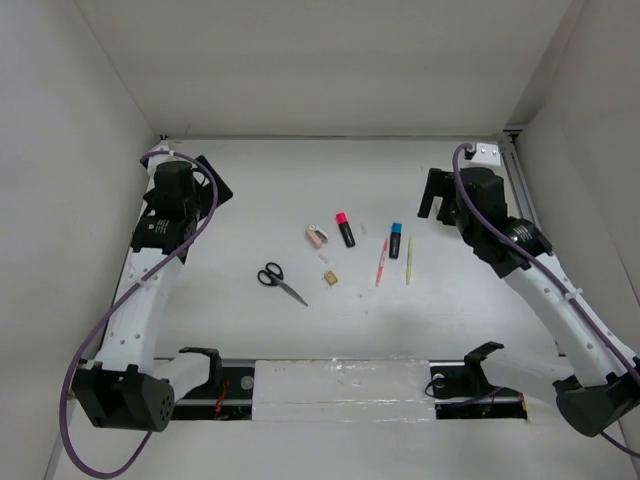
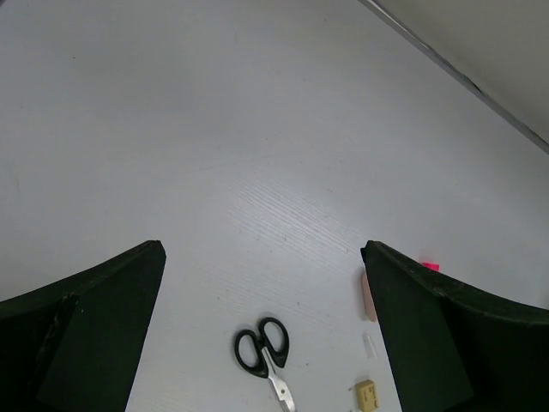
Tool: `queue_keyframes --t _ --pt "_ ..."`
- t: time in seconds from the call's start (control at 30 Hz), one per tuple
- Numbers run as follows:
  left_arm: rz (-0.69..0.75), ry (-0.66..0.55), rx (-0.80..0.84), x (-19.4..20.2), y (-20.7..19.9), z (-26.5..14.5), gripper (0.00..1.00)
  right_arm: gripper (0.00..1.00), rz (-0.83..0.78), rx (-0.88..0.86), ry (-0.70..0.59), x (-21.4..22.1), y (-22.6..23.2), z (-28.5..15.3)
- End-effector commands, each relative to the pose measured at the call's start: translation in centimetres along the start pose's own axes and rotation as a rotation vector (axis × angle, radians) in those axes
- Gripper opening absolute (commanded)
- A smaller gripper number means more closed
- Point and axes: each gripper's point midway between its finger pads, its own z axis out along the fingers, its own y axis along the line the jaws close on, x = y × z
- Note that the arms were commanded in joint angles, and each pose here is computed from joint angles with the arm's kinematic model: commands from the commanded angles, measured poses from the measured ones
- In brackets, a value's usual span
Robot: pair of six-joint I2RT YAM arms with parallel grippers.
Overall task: Sort the stationery into containers
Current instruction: Pick up the pen from the center of the board.
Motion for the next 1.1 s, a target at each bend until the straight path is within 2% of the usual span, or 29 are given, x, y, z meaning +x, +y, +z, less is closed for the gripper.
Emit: queue_keyframes --t 0.0,0.17,0.4,0.7,1.07 --pt "-0.022 -0.053 0.037 -1.6 -0.7 -1.1 1.00 1.00 0.031 -0.018 -0.024 -1.4 1.0 -0.5" --pt "-0.022 -0.048 0.045 -1.5 -0.9 -1.1 1.00 1.00 0.014 -0.038 0.011 0.0 2.0 0.1" --pt "-0.023 -0.050 0.059 -1.6 -1.1 -1.4 1.00 1.00 -0.018 0.006 0.221 7.6 2.2 3.4" --pt "-0.030 -0.069 0.082 -2.1 -1.4 -2.1 1.00 0.93 -0.057 0.030 0.423 14.3 3.0 6.7" --pt "-0.026 -0.062 0.111 -1.9 -2.0 -2.5 1.00 0.85 -0.041 0.025 0.537 18.9 1.4 7.8"
